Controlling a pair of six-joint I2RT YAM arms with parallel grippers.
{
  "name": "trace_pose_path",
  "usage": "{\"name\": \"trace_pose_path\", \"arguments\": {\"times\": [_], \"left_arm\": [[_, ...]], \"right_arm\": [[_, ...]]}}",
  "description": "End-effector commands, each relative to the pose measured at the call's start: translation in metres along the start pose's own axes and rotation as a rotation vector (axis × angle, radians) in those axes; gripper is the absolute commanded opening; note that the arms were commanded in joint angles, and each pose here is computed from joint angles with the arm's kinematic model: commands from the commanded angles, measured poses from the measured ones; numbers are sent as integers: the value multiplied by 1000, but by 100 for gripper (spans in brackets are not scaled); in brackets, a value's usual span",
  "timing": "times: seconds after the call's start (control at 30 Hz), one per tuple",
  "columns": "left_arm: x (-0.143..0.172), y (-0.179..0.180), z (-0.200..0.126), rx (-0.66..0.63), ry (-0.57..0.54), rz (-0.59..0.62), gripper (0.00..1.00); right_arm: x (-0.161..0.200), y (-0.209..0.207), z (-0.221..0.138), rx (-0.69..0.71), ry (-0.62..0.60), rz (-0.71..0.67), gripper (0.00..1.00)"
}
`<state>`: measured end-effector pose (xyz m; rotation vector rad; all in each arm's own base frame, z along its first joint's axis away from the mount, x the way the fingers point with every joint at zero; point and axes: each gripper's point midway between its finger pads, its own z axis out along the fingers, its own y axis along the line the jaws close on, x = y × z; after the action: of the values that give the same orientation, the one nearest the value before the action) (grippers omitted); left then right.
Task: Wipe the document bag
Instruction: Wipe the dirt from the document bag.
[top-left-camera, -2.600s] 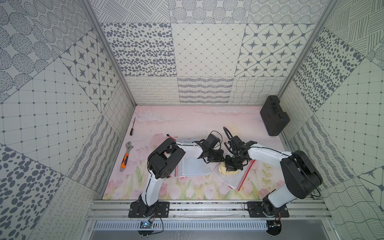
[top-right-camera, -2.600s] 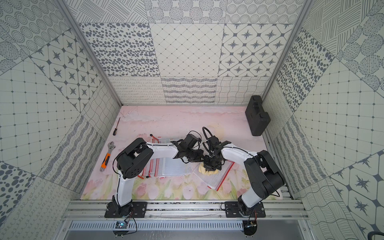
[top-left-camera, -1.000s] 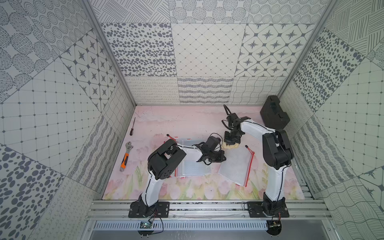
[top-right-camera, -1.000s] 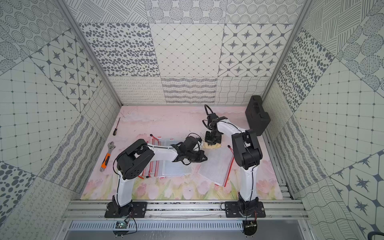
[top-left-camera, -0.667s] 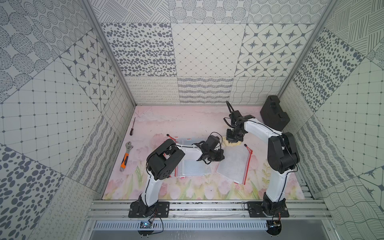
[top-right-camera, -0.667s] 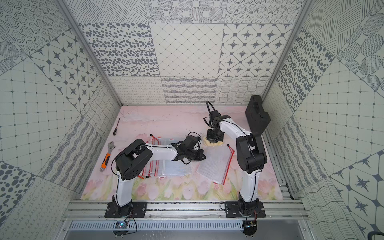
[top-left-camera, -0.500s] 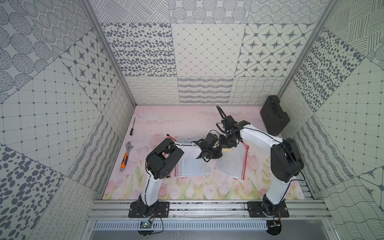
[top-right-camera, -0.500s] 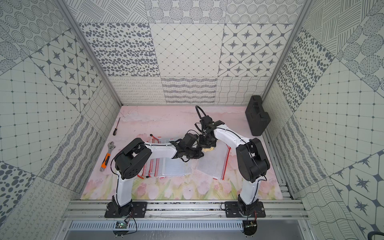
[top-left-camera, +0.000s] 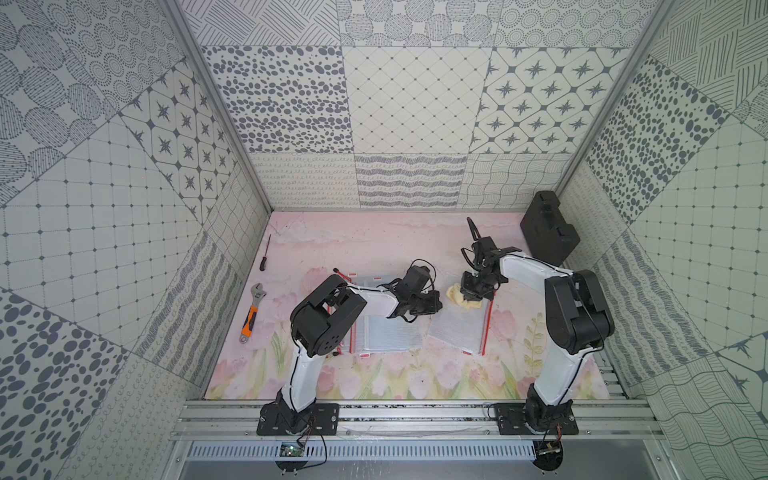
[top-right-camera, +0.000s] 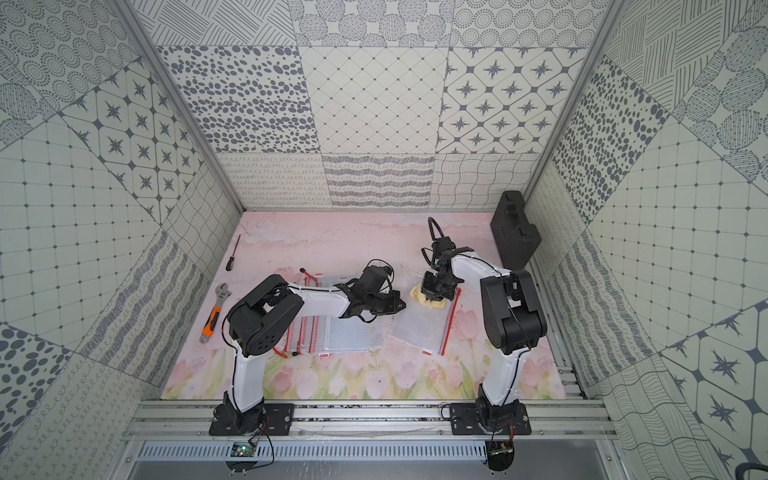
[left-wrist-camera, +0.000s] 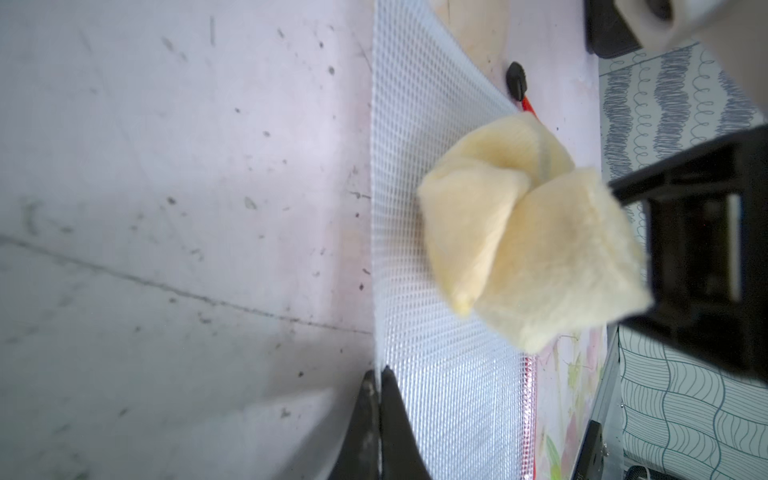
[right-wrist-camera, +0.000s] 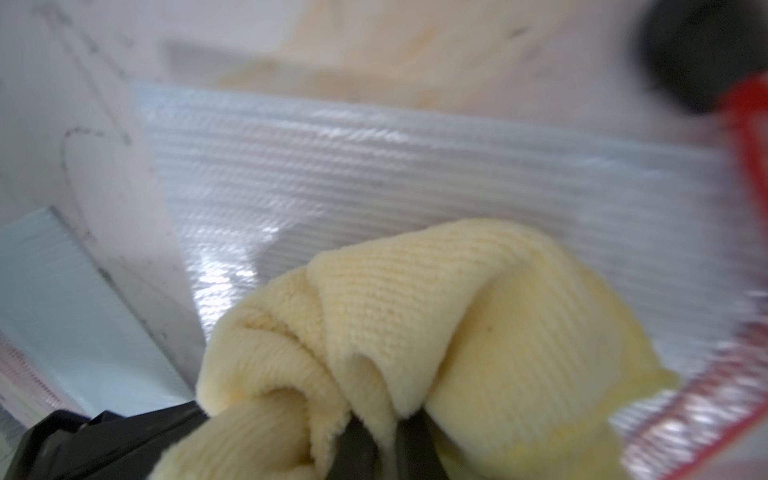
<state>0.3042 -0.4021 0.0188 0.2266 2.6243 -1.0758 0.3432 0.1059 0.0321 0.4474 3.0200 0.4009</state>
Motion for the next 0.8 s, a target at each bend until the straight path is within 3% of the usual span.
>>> {"name": "trace_pose_path", "arguments": {"times": [0.0,0.13,0.33,0.43,0.53,0.77], "left_arm": [[41,88,-7,-351,103,-100,0],[42,88,-5,-346,110,-102,0],[43,89,-2,-351,130,-103,0],[45,90,-2,-353,134,-105,0],[45,91,-4,-356,130,-105,0],[45,92,-3,-357,130,-107,0]], "right_arm": [[1,-53,-17,143,-7,23,0],[-3,-23,-16,104,-17,-20,0],[3,71,19,62,15,-172,0],[-2,88,29,44,16,-173,0],[-13,69,32,46,3,-116,0],[-36,-34,4,126,-36,52,0]]}}
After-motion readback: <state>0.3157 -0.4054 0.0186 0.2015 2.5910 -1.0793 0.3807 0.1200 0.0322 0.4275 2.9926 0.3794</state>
